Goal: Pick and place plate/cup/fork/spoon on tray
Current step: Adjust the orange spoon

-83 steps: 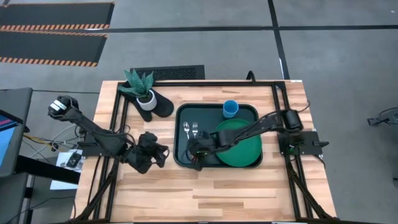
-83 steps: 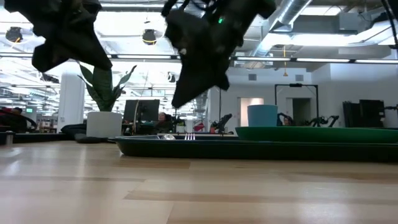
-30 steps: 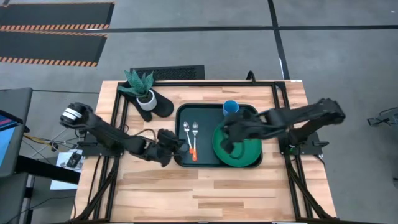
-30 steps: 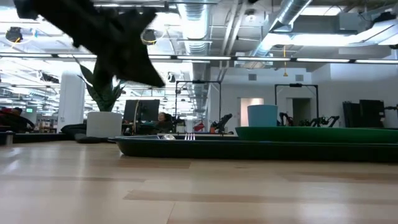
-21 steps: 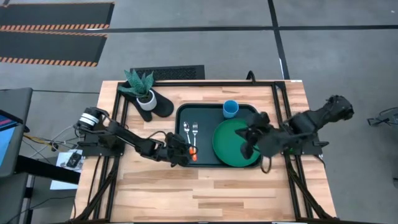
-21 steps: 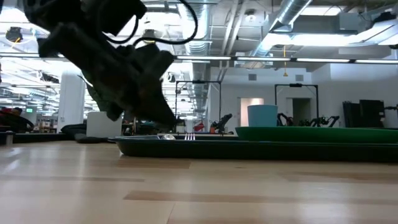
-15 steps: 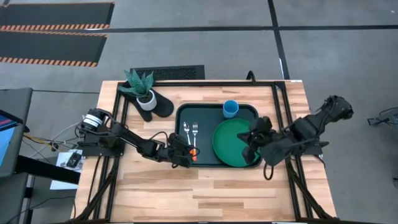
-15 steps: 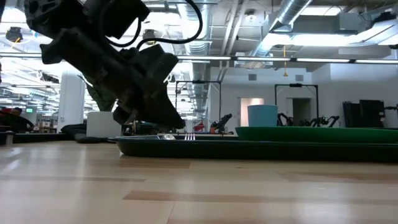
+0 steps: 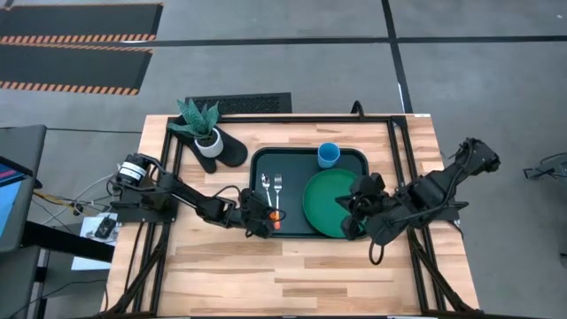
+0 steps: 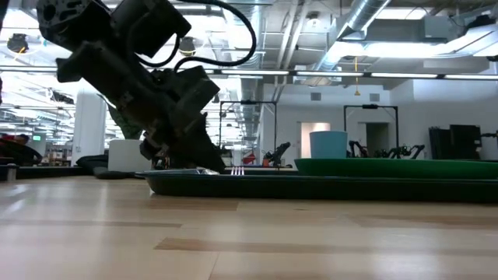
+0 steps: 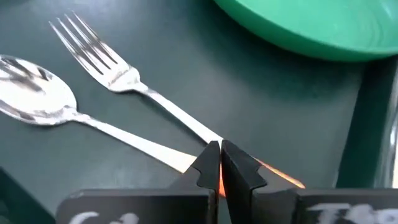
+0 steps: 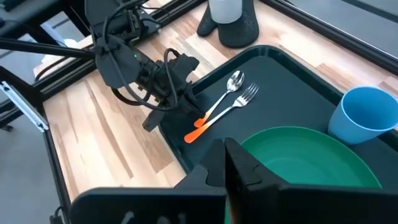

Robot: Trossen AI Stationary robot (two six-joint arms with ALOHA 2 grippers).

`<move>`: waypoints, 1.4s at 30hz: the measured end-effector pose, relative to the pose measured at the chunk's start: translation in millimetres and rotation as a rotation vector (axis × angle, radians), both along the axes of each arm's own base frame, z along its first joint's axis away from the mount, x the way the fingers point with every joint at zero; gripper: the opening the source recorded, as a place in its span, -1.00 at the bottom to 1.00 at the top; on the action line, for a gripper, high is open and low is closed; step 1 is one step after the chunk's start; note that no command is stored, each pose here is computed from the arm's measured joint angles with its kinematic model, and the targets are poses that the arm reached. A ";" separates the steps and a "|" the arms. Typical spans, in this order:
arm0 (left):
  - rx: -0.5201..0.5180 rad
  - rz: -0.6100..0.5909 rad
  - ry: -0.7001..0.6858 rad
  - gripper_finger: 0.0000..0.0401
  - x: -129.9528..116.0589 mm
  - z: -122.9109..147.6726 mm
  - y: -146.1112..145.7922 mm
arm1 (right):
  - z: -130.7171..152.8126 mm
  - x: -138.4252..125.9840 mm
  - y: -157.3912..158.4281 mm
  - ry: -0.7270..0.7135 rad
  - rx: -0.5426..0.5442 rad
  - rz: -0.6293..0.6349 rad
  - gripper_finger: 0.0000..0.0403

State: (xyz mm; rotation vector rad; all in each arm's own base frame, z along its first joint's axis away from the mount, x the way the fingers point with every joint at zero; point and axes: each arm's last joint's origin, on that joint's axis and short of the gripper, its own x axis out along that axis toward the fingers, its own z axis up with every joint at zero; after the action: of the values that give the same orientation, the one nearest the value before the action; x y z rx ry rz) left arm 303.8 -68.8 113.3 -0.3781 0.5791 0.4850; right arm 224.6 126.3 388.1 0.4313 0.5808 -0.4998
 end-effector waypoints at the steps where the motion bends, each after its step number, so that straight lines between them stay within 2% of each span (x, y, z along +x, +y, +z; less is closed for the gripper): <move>1: 0.001 -0.001 0.003 -1.00 -0.4 -0.3 -0.6 | 0.0 0.0 0.0 0.000 0.000 0.000 -0.96; 19: -0.023 -0.009 0.020 -1.00 0.0 -12.9 -6.7 | 0.3 0.4 0.3 -0.005 0.004 0.001 -0.96; 42: -0.139 -0.045 0.009 -1.00 -5.0 -13.3 -25.9 | 0.3 0.4 0.3 -0.001 -0.001 0.007 -0.96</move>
State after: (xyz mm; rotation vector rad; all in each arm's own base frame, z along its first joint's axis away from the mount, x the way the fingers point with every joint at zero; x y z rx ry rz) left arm 298.7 -94.7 100.0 -0.4948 0.6305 0.4043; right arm 224.9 126.7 388.4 0.4287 0.5813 -0.4928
